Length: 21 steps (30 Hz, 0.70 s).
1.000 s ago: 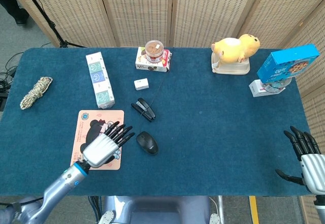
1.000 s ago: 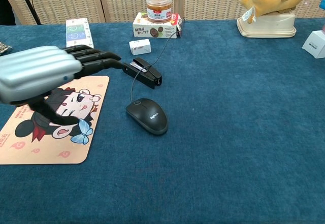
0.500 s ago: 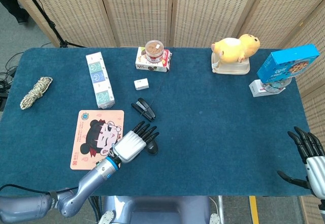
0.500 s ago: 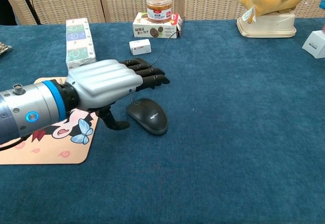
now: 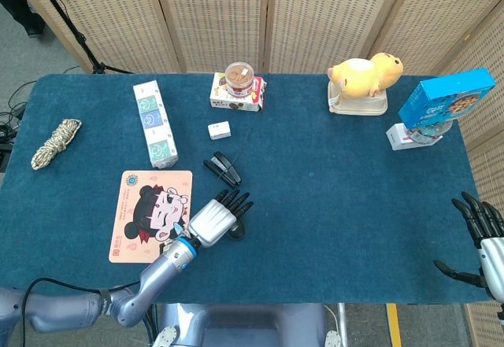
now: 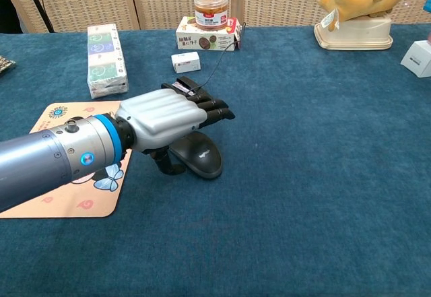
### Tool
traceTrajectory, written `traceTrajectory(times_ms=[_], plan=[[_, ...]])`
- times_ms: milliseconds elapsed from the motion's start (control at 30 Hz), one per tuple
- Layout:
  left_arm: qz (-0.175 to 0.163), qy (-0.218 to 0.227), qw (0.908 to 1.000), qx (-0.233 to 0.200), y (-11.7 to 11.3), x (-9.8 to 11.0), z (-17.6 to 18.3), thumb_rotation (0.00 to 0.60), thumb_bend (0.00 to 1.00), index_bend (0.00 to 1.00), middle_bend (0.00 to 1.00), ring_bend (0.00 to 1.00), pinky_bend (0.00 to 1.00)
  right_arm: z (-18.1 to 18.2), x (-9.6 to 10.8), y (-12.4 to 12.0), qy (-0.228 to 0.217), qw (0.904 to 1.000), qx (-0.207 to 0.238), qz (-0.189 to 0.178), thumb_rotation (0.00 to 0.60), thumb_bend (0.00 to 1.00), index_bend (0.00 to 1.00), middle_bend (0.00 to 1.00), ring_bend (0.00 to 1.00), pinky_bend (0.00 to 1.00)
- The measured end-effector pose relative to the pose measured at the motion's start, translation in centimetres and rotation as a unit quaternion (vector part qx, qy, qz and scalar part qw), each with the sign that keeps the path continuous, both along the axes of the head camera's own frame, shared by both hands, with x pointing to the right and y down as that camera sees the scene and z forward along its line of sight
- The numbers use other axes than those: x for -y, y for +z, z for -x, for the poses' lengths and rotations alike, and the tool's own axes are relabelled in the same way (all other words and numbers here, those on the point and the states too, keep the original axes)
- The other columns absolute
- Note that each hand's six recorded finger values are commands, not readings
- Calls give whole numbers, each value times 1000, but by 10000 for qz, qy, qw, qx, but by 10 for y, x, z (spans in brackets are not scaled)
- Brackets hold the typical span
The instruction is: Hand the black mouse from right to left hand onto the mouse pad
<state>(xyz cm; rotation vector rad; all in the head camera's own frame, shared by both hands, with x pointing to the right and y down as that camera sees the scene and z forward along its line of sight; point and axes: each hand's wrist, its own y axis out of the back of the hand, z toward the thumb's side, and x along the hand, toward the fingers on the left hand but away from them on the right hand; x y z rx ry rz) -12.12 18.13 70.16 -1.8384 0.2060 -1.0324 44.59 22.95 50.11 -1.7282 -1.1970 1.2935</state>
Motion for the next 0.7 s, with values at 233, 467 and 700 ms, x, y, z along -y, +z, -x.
traceTrajectory(times_ms=[233,467,700], plan=[[42,33,10000,71,7,-2,-1,600,258,290,222,237,329,-2,1,1,39,10000,48,29,600,0,0,0,0,0],[29,1,10000,-49,7,-2,-2,600,268,400,358,343,402,-3,2,1,54,9999,88,46,600,0,0,0,0,0],[-75,108,9996,-236,0,0,4,600,275,422,374,356,407,-2,2,4,23,10000,6,64,600,0,0,0,0,0]])
